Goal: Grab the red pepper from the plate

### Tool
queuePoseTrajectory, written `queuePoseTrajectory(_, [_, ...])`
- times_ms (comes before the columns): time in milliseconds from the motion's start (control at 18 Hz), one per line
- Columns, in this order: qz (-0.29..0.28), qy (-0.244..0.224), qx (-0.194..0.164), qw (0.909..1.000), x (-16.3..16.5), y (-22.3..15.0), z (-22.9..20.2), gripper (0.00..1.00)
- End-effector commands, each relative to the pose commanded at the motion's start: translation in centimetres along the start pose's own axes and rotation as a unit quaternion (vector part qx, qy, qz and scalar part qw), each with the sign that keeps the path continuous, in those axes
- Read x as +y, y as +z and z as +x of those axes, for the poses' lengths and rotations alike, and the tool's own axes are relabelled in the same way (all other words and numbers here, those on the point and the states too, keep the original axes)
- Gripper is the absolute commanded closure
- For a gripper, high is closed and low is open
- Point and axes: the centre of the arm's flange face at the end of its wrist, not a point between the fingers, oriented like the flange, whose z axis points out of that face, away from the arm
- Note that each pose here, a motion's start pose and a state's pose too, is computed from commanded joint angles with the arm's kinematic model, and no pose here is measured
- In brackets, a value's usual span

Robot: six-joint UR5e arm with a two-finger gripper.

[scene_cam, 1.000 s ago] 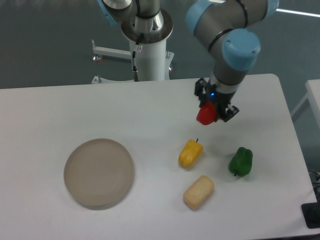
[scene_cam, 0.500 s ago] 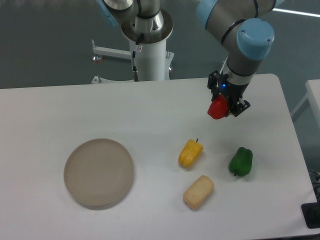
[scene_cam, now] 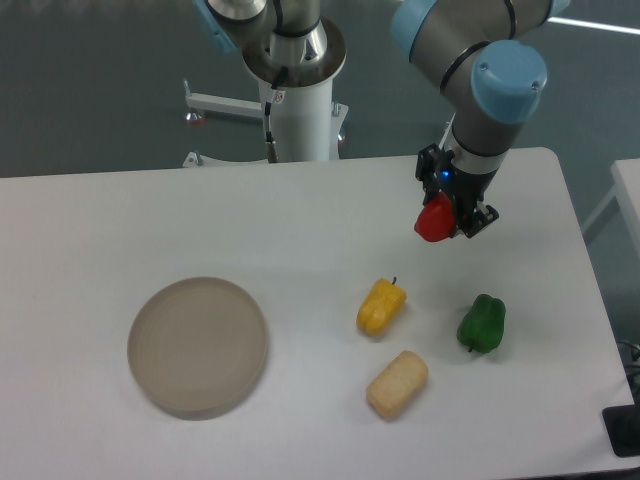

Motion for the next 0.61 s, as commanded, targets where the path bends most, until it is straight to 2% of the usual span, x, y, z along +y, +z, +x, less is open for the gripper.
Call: queuePoseTrajectory(611, [-0.001, -0.005, 0.002, 1.0, -0.08, 0.25, -0.05, 0.74])
